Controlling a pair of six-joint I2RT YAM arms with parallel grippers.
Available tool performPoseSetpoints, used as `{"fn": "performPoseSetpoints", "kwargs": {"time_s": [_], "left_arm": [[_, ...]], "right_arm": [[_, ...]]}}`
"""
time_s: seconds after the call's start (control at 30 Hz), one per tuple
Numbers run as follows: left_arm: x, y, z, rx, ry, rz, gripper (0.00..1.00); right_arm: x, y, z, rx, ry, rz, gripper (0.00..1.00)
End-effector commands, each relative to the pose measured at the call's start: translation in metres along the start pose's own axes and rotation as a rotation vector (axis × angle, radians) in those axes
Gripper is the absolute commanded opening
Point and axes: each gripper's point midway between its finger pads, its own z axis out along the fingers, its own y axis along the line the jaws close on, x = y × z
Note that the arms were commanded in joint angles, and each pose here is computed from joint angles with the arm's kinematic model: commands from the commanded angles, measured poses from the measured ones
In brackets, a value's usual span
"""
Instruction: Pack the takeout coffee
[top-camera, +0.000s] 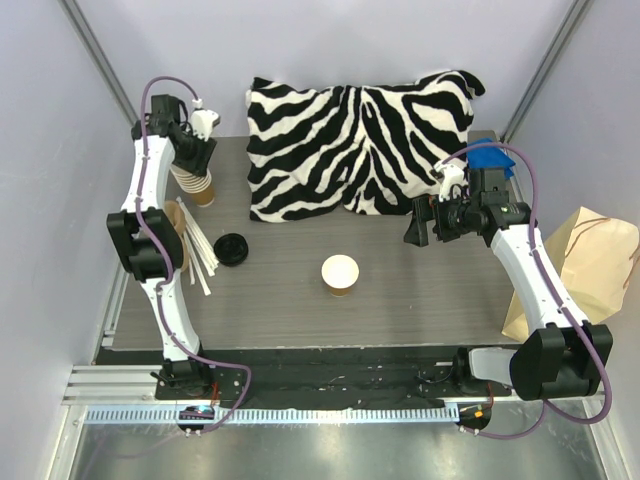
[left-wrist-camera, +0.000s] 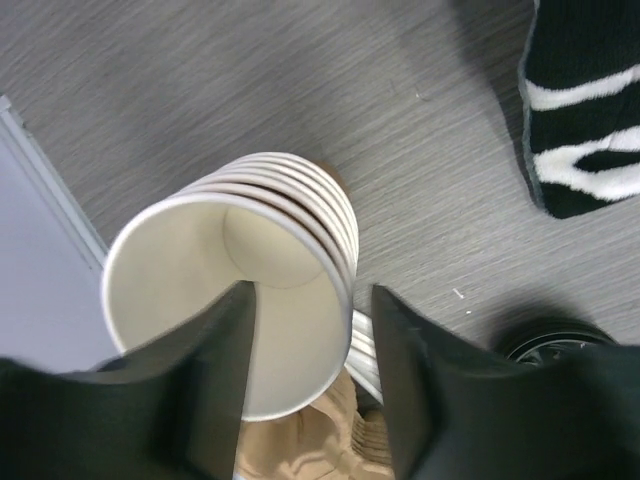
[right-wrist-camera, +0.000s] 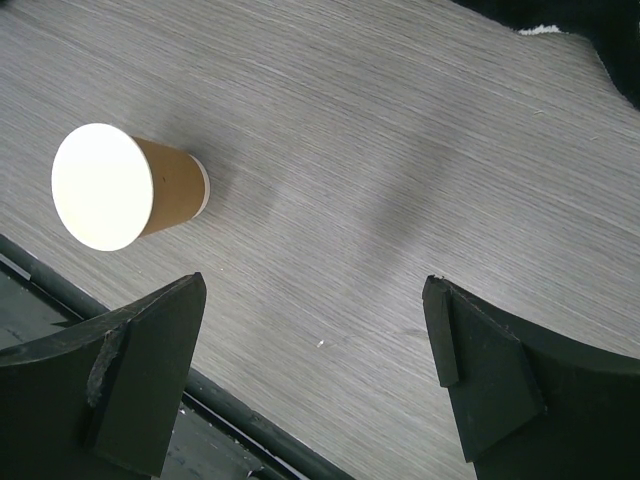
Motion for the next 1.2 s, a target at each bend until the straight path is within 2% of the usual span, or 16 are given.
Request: {"fn": "performPoseSetpoints", "kwargs": {"time_s": [0.0, 0.13, 0.23, 0.33, 0.43, 0.5, 0.53, 0.57, 0.63, 0.8, 0.93, 0.97, 1.0, 1.17], "left_arm": [[-0.029, 0.018, -0.038, -0.08, -0.085, 0.005, 0.59], [-0.038, 0.021, -0.07, -0.125, -0.108, 0.038, 0.73], [-0.042, 0.024, -0.098, -0.164, -0.132, 0.041, 0.79], [-0.049, 0.022, -0.133, -0.212, -0.179, -0.015, 0.82], [-0.052, -0.006, -0.171, -0.153, -0.244, -0.056, 0.83], [-0.04, -0.031, -0.174, -0.093, -0.225, -0.059, 0.83], [-0.037, -0.043, -0.193, -0.1, -0.248, -0.044, 0.83], [-0.014, -0.059, -0.173, -0.058, -0.172, -0.032, 0.83], [-0.004, -0.085, -0.179, -0.074, -0.153, 0.021, 0.84], [0.062, -0.152, -0.132, 0.009, 0.07, 0.055, 0.81], [0.089, -0.187, -0.115, 0.154, 0.136, 0.013, 0.81], [0.091, -0.198, -0.111, 0.203, 0.135, -0.002, 0.88], [0.094, -0.201, -0.107, 0.217, 0.143, -0.009, 0.89], [0.107, -0.203, -0.08, 0.212, 0.188, -0.018, 0.79]], "right_arm": [[-0.017, 0.003, -0.005, -0.013, -0.054, -0.021, 1.0], [-0.018, 0.006, -0.006, -0.028, -0.058, -0.022, 1.0], [-0.019, 0.007, -0.007, -0.031, -0.063, -0.023, 1.0], [-0.02, 0.011, -0.01, -0.039, -0.074, -0.025, 1.0], [-0.019, 0.012, -0.012, -0.038, -0.079, -0.027, 1.0], [-0.018, 0.013, -0.013, -0.038, -0.084, -0.029, 1.0], [-0.017, 0.013, -0.013, -0.039, -0.084, -0.029, 1.0], [-0.017, 0.014, -0.013, -0.042, -0.086, -0.032, 1.0], [-0.017, 0.015, -0.013, -0.052, -0.088, -0.028, 1.0], [-0.019, 0.016, -0.012, -0.062, -0.083, -0.021, 1.0], [-0.018, 0.016, -0.014, -0.054, -0.084, -0.026, 1.0], [-0.017, 0.016, -0.014, -0.054, -0.082, -0.028, 1.0], [-0.016, 0.016, -0.014, -0.051, -0.081, -0.028, 1.0], [-0.014, 0.016, -0.014, -0.05, -0.082, -0.027, 1.0]]}}
